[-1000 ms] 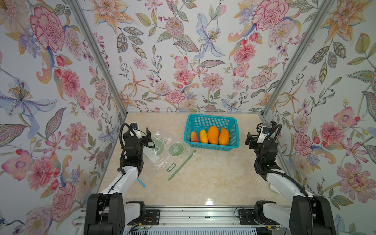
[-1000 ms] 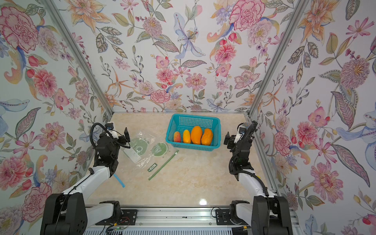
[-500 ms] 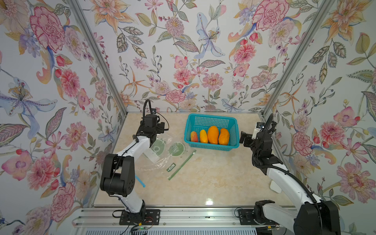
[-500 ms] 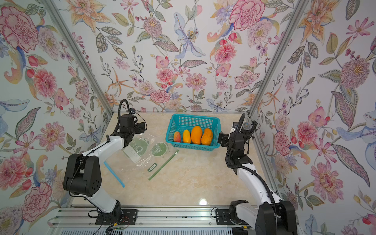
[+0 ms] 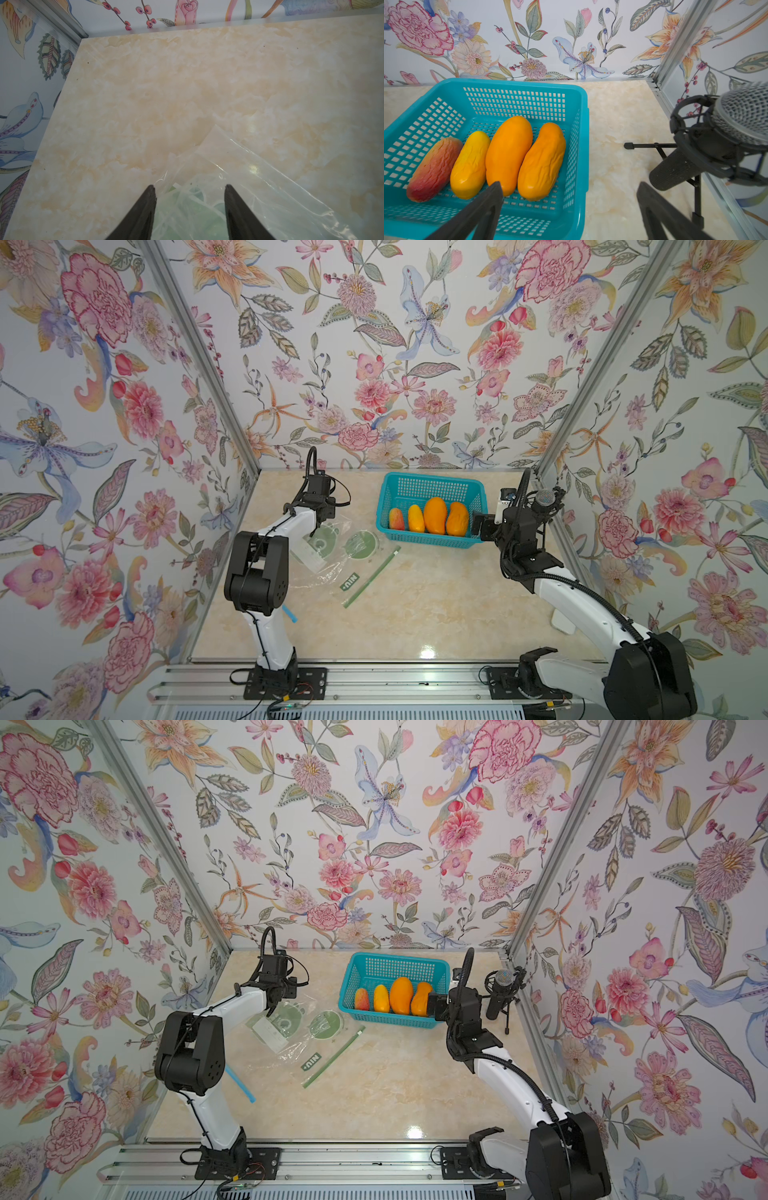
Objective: Place the mango in a zip-top bag and seal the zipper
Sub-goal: Pick up the zipper food storage bag.
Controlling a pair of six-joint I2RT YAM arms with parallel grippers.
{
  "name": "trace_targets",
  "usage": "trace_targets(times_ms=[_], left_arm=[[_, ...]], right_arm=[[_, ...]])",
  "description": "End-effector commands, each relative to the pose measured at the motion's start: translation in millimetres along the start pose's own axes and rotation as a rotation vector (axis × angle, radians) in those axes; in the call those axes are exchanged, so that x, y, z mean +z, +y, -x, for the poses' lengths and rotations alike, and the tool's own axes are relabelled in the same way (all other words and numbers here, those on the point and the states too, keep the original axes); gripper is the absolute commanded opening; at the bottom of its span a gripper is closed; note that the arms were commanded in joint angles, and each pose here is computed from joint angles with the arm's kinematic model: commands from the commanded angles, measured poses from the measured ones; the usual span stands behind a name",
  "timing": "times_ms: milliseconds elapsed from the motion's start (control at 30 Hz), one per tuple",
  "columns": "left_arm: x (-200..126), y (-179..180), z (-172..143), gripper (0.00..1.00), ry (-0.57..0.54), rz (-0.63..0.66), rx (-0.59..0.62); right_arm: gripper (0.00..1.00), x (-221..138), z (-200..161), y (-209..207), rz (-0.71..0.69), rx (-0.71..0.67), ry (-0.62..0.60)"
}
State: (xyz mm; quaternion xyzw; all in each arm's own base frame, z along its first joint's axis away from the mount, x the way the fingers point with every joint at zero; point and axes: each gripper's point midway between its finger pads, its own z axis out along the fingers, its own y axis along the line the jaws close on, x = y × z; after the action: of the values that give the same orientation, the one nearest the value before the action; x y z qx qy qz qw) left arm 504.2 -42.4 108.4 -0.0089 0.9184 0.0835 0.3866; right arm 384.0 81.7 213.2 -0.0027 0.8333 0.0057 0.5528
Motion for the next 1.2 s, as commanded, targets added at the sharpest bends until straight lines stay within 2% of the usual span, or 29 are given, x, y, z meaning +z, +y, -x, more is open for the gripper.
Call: trace_targets(times_ms=[0, 67, 167, 233, 300, 333, 400, 500, 533, 567, 800, 967, 1000, 1167], left_arm=[[0.4, 0.6, -15.5, 0.52, 0.039, 0.019, -0.057], [0.0, 3.5, -18.1, 0.55, 0.045, 0.03, -0.082], [-0.7, 0.1, -21.9, 0.72, 0.056, 0.009, -0.116], [-0.6, -4.9, -24.5, 0.73, 0.053, -0.017, -0.135], [2.0, -5.4, -27.5, 0.68, 0.054, -0.021, -0.147], [4.3, -6.7, -29.0, 0.62, 0.06, -0.022, -0.146], [6.4, -8.0, -29.0, 0.45, 0.063, -0.026, -0.149], [2.7, -6.1, -20.3, 0.12, 0.042, -0.023, -0.165], [-0.2, -5.2, -15.2, 0.04, 0.032, -0.023, -0.173], [-3.9, -3.6, -8.6, 0.0, 0.019, -0.024, -0.182], [-55.8, 3.1, 45.1, 0.0, -0.111, -0.069, -0.309], [-106.8, 5.1, 70.2, 0.0, -0.229, -0.137, -0.453], [-126.0, 8.2, 79.7, 0.0, -0.27, -0.162, -0.488], [-174.0, 6.8, 91.5, 0.0, -0.354, -0.286, -0.669]], right_arm=[[1.0, 0.2, 6.3, 21.4, 0.031, -0.001, 0.004], [1.0, 1.9, 5.2, 40.0, 0.072, -0.002, 0.015], [0.99, 2.9, 0.8, 69.6, 0.124, -0.028, 0.032], [1.0, 3.8, -2.2, 86.5, 0.145, -0.051, 0.04], [1.0, 5.2, -6.1, 102.1, 0.171, -0.065, 0.052], [1.0, 6.1, -7.8, 110.4, 0.186, -0.071, 0.059], [1.0, 6.6, -10.4, 126.8, 0.216, -0.088, 0.067], [1.0, 1.4, -11.9, 157.0, 0.294, -0.094, 0.077], [1.0, 0.3, -12.3, 166.2, 0.319, -0.085, 0.082], [1.0, -0.6, -13.9, 174.5, 0.346, -0.076, 0.093], [1.0, -13.0, -20.5, 224.3, 0.543, 0.065, 0.162], [1.0, -27.9, -20.6, 250.3, 0.708, 0.178, 0.123], [1.0, -29.7, -20.7, 253.1, 0.731, 0.199, 0.118], [1.0, -44.0, -20.2, 275.4, 0.914, 0.264, 0.072]])
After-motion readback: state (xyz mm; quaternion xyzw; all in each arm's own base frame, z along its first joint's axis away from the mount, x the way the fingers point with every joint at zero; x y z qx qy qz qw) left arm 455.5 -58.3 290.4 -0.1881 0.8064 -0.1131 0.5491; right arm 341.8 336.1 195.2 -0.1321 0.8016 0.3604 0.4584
